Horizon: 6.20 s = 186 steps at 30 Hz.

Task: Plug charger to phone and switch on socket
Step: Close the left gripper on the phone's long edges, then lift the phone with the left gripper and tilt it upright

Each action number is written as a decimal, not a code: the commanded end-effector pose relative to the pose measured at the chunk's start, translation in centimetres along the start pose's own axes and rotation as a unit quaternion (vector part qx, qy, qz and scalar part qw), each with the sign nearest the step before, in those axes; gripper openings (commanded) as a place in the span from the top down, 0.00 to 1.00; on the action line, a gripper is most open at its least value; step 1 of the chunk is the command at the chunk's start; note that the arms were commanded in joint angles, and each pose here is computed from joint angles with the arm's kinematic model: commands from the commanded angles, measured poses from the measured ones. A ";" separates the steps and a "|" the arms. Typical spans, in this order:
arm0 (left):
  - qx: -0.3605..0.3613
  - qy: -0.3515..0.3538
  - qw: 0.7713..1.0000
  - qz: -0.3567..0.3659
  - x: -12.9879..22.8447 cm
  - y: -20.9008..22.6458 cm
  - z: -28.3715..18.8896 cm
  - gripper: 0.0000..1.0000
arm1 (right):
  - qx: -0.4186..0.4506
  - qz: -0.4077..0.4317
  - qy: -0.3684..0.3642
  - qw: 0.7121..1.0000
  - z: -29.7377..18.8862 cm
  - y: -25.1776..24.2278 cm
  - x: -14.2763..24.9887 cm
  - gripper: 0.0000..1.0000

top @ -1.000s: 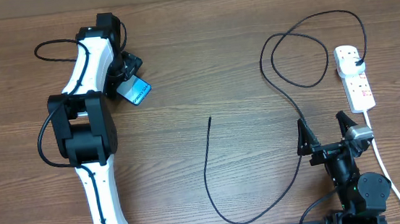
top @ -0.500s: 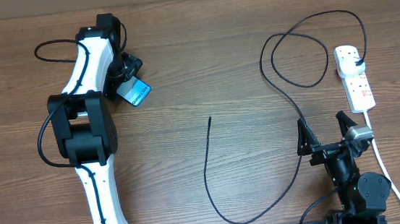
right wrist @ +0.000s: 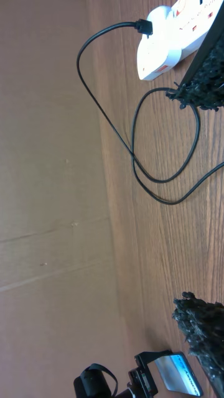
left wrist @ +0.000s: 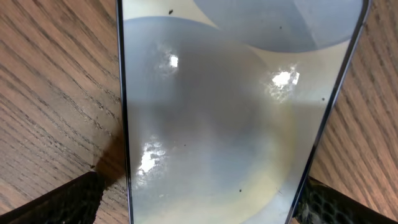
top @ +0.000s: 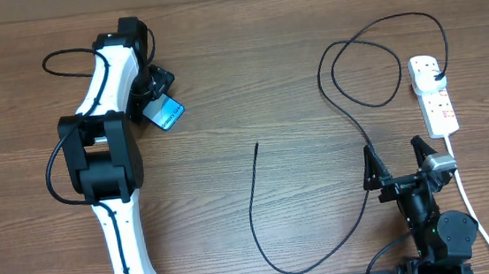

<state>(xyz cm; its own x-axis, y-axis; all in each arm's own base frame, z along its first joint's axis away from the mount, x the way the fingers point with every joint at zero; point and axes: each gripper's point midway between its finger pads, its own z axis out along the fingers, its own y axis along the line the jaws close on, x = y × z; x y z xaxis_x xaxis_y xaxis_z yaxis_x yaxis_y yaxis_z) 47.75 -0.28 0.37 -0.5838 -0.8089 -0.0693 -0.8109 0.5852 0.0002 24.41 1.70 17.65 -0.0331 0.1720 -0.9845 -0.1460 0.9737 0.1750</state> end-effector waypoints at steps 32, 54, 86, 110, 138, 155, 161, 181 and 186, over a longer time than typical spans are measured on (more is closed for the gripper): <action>-0.016 0.010 1.000 -0.010 0.9 0.9 2.1 0.00 | 0.002 -0.002 -0.003 1.000 0.0 -0.1 0.2 0.00; -0.011 0.008 0.999 -0.045 -0.8 1.7 2.2 0.00 | 0.002 -0.002 -0.003 1.000 0.0 -0.1 0.2 0.00; -0.011 0.010 0.999 -0.047 -0.8 1.8 2.2 0.05 | 0.002 -0.002 -0.003 1.000 0.0 -0.1 0.2 0.00; -0.010 0.009 0.999 -0.047 -0.9 1.8 2.2 0.12 | 0.002 -0.002 -0.003 1.000 0.0 -0.1 0.2 0.00; -0.012 0.010 0.999 -0.046 -0.7 1.7 2.2 0.26 | 0.002 -0.002 -0.003 1.000 0.0 -0.1 0.1 0.00; -0.010 0.020 0.999 -0.045 -0.4 1.7 2.2 0.64 | 0.002 -0.002 -0.003 1.000 0.0 -0.1 0.1 0.00; -0.010 0.020 0.999 -0.045 -0.4 1.7 2.2 0.96 | 0.002 -0.002 -0.003 1.000 0.0 -0.1 0.1 0.00; 0.009 0.035 0.999 -0.024 0.3 0.9 1.7 0.96 | 0.002 -0.002 -0.003 1.000 0.0 -0.1 0.2 0.00; 0.026 0.023 0.999 -0.013 -0.3 0.3 0.2 0.96 | 0.002 -0.002 -0.003 1.000 0.0 -0.1 0.2 0.00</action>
<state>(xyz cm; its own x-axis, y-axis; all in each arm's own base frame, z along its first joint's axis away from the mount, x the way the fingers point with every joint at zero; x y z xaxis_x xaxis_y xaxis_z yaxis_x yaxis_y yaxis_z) 47.93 0.71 0.37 -0.5405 -0.8391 -0.0619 -0.8390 0.5430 -0.0340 24.41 1.70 17.66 -0.0327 0.1719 -0.9846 -0.1461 0.9737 0.1749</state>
